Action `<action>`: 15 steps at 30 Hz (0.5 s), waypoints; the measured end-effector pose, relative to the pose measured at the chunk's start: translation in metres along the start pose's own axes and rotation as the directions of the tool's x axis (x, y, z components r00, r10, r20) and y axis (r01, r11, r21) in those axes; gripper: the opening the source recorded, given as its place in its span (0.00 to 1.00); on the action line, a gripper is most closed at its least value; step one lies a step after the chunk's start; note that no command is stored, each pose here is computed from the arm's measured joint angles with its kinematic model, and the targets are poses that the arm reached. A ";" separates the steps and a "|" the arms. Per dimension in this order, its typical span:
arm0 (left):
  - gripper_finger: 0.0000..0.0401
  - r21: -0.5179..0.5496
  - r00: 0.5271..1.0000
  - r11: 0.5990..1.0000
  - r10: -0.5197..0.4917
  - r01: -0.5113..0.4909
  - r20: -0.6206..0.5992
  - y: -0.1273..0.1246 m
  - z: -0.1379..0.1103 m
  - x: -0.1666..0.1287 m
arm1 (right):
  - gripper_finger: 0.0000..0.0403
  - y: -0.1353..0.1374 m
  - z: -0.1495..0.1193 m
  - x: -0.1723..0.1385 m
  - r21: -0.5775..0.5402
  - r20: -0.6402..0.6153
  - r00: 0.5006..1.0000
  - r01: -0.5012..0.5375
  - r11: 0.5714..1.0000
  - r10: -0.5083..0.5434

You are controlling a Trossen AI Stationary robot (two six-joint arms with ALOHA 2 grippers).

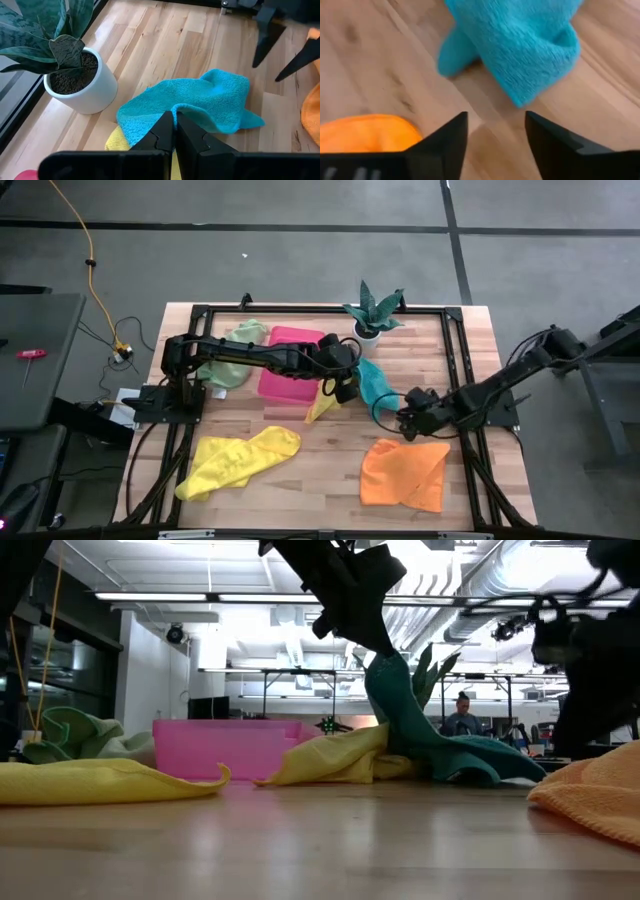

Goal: Fold microfiber towels
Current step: Fold the blue microfiber cloth

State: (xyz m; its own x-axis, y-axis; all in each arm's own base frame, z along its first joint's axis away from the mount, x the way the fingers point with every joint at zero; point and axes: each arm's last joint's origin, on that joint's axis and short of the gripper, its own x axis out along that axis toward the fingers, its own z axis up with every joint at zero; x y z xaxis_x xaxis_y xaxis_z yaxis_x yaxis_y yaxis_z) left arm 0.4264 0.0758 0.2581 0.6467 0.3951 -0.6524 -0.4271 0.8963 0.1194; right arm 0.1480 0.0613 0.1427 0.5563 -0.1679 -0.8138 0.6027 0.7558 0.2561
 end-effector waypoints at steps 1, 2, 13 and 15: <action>0.00 0.000 1.000 1.000 0.000 0.000 0.000 0.000 0.000 0.000 | 0.51 0.000 -0.002 0.004 -0.012 -0.008 1.000 0.026 1.000 -0.026; 0.00 0.000 1.000 1.000 0.000 0.000 0.000 0.000 0.000 0.000 | 0.52 -0.001 -0.003 0.007 -0.026 -0.011 0.999 0.053 0.998 -0.053; 0.00 0.000 1.000 1.000 0.001 -0.001 0.000 0.000 0.000 0.000 | 0.51 0.010 -0.008 0.036 -0.113 0.049 0.971 0.239 0.964 -0.235; 0.00 0.000 1.000 1.000 0.002 -0.002 0.000 0.000 0.000 0.000 | 0.50 0.014 -0.007 0.039 -0.129 0.068 0.961 0.276 0.952 -0.270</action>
State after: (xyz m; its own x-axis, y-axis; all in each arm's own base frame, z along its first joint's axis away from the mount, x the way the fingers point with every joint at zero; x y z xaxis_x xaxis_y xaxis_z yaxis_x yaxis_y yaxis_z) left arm 0.4265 0.0759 0.2580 0.6459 0.3969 -0.6521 -0.4284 0.8955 0.1207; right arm 0.1736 0.0695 0.1112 0.4106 -0.4078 -0.8155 0.6540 0.7550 -0.0483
